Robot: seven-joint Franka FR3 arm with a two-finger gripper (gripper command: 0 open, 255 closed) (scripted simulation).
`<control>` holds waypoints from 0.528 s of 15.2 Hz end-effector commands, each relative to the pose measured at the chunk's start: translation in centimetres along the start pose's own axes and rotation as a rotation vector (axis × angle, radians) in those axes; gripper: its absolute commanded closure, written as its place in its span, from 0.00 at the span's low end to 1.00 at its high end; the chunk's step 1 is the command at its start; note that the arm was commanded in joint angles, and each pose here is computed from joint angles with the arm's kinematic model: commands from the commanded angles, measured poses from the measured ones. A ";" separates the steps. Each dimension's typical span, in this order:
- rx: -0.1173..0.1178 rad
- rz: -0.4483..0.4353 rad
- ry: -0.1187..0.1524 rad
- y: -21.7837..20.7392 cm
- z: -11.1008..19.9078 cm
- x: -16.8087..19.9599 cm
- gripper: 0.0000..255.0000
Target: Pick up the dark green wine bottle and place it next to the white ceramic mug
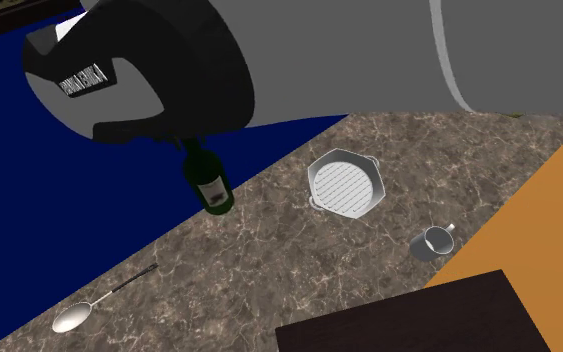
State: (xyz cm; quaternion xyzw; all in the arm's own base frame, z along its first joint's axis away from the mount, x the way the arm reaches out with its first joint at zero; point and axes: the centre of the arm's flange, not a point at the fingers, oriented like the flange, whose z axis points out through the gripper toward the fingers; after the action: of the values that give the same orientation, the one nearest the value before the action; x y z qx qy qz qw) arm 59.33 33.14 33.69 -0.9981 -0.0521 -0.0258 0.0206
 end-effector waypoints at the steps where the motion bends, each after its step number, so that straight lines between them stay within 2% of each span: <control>1: 0.000 0.000 0.000 -0.1 -1.0 0.1 1.00; 8: 0.000 0.000 0.000 -0.3 -4.7 0.3 1.00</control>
State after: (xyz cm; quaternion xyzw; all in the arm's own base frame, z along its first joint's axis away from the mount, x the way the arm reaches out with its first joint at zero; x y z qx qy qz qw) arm 59.46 33.25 37.91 -0.9981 -0.0522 -0.0258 0.0205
